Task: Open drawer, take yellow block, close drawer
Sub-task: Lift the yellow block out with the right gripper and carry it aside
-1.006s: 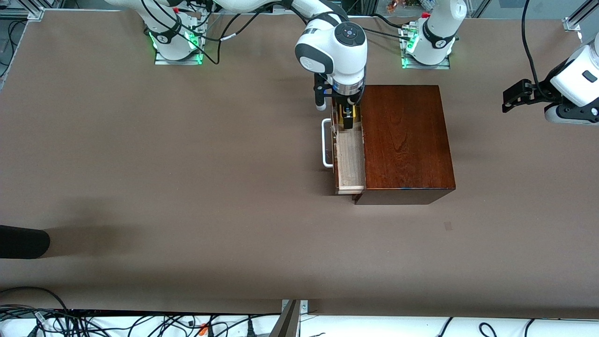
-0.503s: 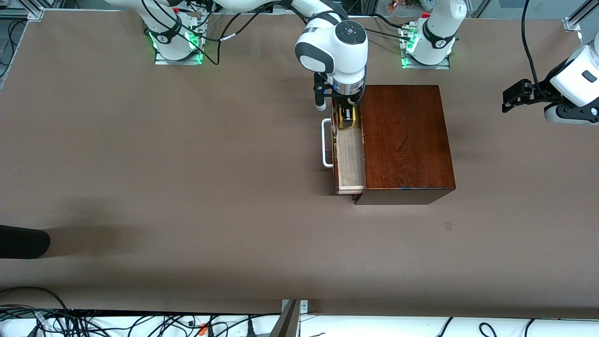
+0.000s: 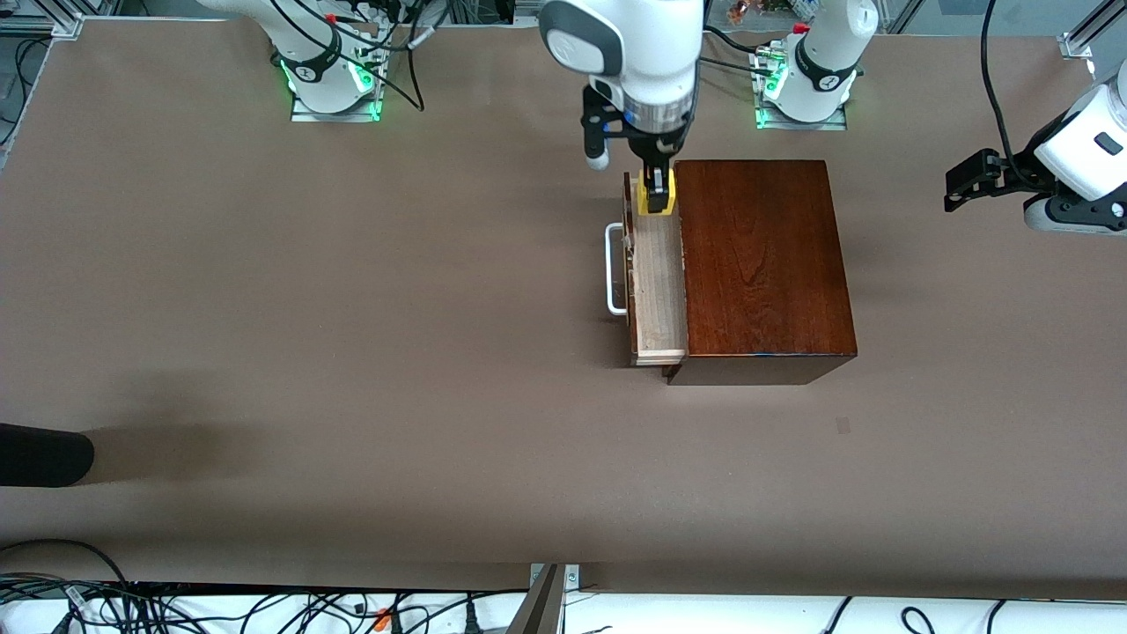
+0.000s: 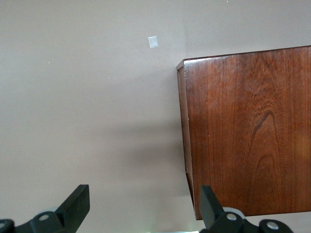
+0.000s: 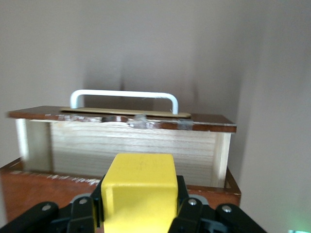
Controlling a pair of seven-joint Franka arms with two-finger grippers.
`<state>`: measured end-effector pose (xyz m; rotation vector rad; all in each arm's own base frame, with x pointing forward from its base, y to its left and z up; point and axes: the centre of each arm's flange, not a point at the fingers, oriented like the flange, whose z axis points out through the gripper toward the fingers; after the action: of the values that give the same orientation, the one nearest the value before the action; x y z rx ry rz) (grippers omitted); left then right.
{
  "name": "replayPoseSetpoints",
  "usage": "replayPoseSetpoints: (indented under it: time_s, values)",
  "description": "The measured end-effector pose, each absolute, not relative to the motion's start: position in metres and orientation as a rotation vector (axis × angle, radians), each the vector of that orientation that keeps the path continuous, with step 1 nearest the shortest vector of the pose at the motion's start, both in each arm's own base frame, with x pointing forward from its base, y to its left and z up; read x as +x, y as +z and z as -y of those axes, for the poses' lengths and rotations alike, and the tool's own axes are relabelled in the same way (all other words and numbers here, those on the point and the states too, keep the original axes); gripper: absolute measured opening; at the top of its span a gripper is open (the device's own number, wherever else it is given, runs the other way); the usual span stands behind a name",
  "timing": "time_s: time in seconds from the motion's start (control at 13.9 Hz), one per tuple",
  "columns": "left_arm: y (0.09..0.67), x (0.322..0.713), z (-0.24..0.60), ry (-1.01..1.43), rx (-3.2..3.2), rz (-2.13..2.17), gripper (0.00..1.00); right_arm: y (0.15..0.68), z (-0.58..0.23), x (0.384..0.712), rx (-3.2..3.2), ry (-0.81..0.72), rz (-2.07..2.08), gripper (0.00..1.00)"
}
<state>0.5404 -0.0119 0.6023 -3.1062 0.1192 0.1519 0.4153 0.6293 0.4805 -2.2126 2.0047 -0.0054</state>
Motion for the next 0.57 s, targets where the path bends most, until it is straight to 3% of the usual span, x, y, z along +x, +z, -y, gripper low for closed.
replayPoseSetpoints:
  time_s: [0.22, 0.57]
  values:
    - [0.602, 0.540, 0.012, 0.153, -3.106, -0.120, 1.00, 0.511, -0.576, 0.448, -2.495, -0.013, -1.786, 0.56]
    - [0.602, 0.540, 0.013, 0.159, -3.106, -0.121, 1.00, 0.535, -0.430, 0.530, -2.807, 0.106, -1.378, 0.56]
